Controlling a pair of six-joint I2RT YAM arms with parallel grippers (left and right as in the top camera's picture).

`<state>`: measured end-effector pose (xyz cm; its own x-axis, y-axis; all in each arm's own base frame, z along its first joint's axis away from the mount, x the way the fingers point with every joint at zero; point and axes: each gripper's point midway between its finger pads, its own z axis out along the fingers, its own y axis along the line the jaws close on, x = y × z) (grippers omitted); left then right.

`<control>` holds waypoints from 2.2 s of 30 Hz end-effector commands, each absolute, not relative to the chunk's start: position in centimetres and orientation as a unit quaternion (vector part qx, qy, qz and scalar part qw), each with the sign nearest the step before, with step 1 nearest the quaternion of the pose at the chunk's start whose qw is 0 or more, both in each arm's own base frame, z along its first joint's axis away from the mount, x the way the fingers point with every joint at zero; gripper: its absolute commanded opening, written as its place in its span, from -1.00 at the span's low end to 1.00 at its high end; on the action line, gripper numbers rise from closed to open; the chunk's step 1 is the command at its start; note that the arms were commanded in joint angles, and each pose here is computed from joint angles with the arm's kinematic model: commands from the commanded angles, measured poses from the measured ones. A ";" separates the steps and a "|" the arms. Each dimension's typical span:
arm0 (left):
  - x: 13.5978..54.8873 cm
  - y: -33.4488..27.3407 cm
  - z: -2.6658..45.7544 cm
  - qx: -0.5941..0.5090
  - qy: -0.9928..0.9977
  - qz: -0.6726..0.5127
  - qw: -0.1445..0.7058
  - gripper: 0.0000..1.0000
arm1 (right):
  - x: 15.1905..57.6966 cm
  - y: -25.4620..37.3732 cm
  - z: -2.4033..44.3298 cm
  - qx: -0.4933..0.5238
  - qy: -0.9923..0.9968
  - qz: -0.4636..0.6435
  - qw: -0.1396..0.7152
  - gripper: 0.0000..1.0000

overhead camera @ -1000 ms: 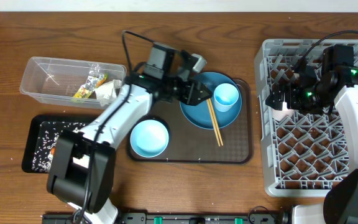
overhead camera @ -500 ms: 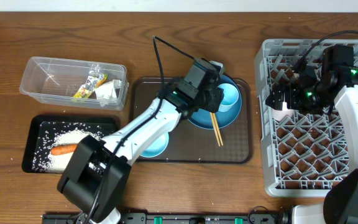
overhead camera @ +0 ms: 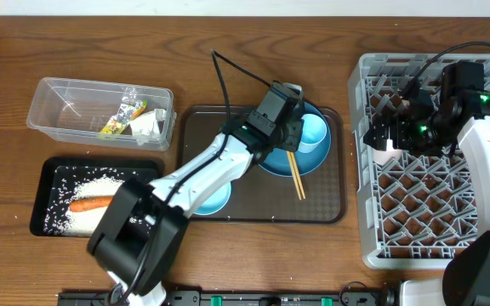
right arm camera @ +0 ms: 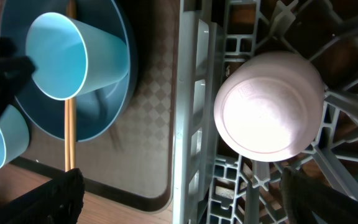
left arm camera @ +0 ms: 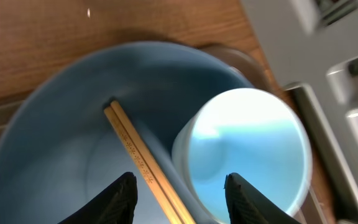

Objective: Sort waste into correct bins and load items into the dishwasher rack
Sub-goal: 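Reach the left gripper to the light blue cup on the plate and grasp it, then lift the light blue cup with the left gripper and hold it toward the right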

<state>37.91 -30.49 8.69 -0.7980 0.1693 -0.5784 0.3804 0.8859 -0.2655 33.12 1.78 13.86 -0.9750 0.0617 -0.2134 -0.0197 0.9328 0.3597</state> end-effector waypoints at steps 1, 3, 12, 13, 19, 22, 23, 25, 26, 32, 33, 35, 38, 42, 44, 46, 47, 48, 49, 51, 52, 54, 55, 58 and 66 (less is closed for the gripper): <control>38.2 -30.3 7.2 0.138 0.935 -0.177 0.275 -0.01 | 33.0 2.3 13.9 0.005 0.976 0.191 0.109 0.98; 38.2 -30.3 6.9 0.137 0.936 -0.176 0.273 -0.02 | 33.0 2.3 13.9 0.005 0.976 0.191 0.109 0.98; 38.2 -30.3 6.9 0.137 0.936 -0.176 0.272 -0.73 | 33.0 2.3 13.9 0.004 0.976 0.191 0.109 0.99; 38.2 -30.3 6.9 0.137 0.936 -0.176 0.272 -0.82 | 32.9 2.3 13.9 0.005 0.976 0.191 0.109 0.98; 38.3 -30.2 6.9 0.136 0.936 -0.175 0.273 -0.88 | 33.0 2.3 13.9 0.005 0.976 0.190 0.109 0.99; 38.6 -29.0 7.3 0.125 0.939 -0.170 0.271 -0.88 | 33.0 2.3 13.9 0.005 0.976 0.191 0.109 0.99; 38.7 -28.4 7.6 0.119 0.941 -0.167 0.270 -0.88 | 33.0 2.3 13.9 0.005 0.976 0.191 0.109 0.99; 39.2 -26.5 8.6 0.089 0.945 -0.165 0.269 -0.88 | 33.0 2.3 13.9 0.004 0.976 0.191 0.109 0.98; 39.4 -25.6 9.2 0.070 0.947 -0.167 0.266 -0.88 | 33.0 2.3 13.9 0.005 0.976 0.191 0.109 0.99; 39.7 -21.4 14.6 0.024 0.928 -0.280 0.244 -0.87 | 33.0 2.3 13.9 0.005 0.976 0.191 0.109 0.99; 39.8 -21.1 15.5 0.023 0.919 -0.314 0.237 -0.88 | 33.0 2.3 13.9 0.005 0.976 0.191 0.109 0.99; 39.7 -20.6 17.4 0.032 0.893 -0.390 0.222 -0.88 | 33.0 2.3 13.9 0.005 0.976 0.191 0.109 0.98; 38.7 -20.3 19.5 0.098 0.841 -0.490 0.206 -0.88 | 33.0 2.3 13.9 0.005 0.976 0.191 0.109 0.99; 36.0 -20.6 21.5 0.219 0.739 -0.603 0.204 -0.87 | 33.0 2.3 13.9 0.005 0.976 0.191 0.109 0.98; 34.9 -20.8 22.1 0.273 0.677 -0.647 0.219 -0.88 | 33.0 2.3 13.9 0.005 0.976 0.191 0.109 0.99; 35.1 -20.9 21.1 0.278 0.668 -0.655 0.217 -0.88 | 33.0 2.3 13.9 0.005 0.976 0.191 0.109 0.99; 35.2 -21.0 20.4 0.280 0.667 -0.655 0.217 -0.88 | 33.0 2.3 13.9 0.005 0.976 0.191 0.109 0.99; 35.3 -21.1 19.6 0.279 0.668 -0.656 0.213 -0.88 | 33.0 2.3 13.9 0.005 0.976 0.191 0.109 0.99; 35.5 -21.1 18.9 0.279 0.668 -0.656 0.213 -0.88 | 33.0 2.3 13.9 0.005 0.976 0.191 0.109 0.99; 35.8 -21.3 17.8 0.276 0.669 -0.658 0.208 -0.88 | 33.0 2.3 13.9 0.005 0.976 0.191 0.109 0.99; 36.0 -21.3 17.4 0.273 0.671 -0.659 0.204 -0.87 | 33.0 2.3 13.9 0.005 0.976 0.191 0.109 0.99; 36.1 -21.3 17.2 0.273 0.671 -0.659 0.205 -0.88 | 33.0 2.3 13.9 0.005 0.976 0.191 0.109 0.98; 36.1 -21.4 17.3 0.276 0.669 -0.658 0.206 -0.88 | 33.0 2.3 13.9 0.005 0.976 0.191 0.109 0.98; 36.4 -22.0 17.7 0.269 0.671 -0.663 0.193 -0.88 | 33.0 2.3 13.9 0.005 0.976 0.191 0.109 0.98; 35.4 -24.4 18.1 0.296 0.659 -0.667 0.181 -0.88 | 33.0 2.3 13.9 0.005 0.976 0.191 0.109 0.99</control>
